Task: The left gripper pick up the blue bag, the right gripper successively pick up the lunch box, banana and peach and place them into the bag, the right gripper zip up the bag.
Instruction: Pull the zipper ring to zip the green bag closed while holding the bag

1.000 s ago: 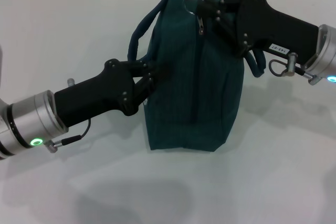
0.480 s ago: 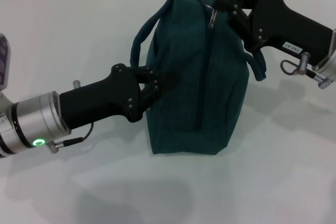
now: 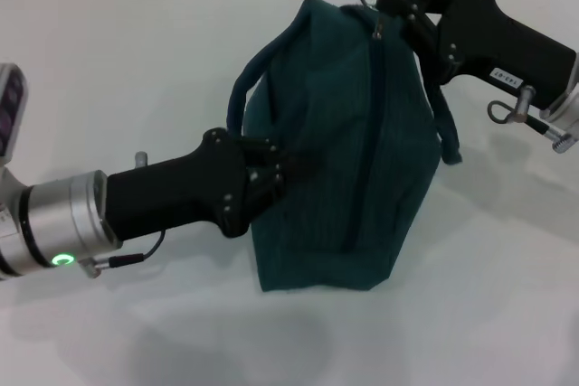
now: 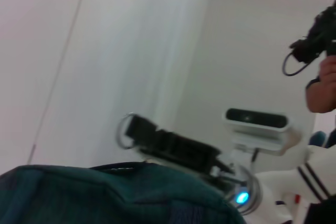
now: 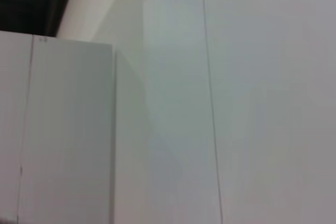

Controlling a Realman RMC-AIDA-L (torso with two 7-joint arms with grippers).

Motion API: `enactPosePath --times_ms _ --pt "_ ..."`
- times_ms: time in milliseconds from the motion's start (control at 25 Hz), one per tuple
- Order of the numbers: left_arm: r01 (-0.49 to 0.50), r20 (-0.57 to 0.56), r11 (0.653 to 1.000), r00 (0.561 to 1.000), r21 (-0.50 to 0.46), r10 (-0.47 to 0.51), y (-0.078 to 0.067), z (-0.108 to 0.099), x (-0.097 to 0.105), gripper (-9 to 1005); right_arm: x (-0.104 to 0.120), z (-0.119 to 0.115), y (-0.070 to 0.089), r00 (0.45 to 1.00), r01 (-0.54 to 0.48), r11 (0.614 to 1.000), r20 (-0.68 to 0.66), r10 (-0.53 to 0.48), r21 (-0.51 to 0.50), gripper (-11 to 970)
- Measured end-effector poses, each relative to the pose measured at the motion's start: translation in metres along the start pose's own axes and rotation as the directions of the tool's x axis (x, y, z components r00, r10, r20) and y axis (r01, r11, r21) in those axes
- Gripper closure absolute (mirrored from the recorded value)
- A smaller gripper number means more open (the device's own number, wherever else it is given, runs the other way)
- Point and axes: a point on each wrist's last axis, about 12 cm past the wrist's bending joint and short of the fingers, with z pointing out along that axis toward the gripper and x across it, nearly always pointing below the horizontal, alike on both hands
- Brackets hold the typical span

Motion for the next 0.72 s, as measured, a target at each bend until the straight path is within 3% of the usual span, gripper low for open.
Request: enactPosePath --times_ms 440,600,720 --pt "0.03 -0.031 0.997 0.999 0.068 -0.028 -0.011 -0.01 0.004 935 0.005 0.0 -0.007 0.999 0.001 0.998 -0.044 0.002 0.062 862" --pt "0.034 -0.028 0.998 0.999 0.055 -0.032 -0.012 -0.017 0.004 934 0.005 0.0 -0.01 0.999 0.001 0.996 -0.042 0.003 0.087 860" --pt "0.033 0.008 0.999 0.999 -0.005 -0.033 -0.012 -0.028 0.004 933 0.003 -0.002 -0.01 1.0 -0.005 0.996 -0.02 0.006 0.089 858"
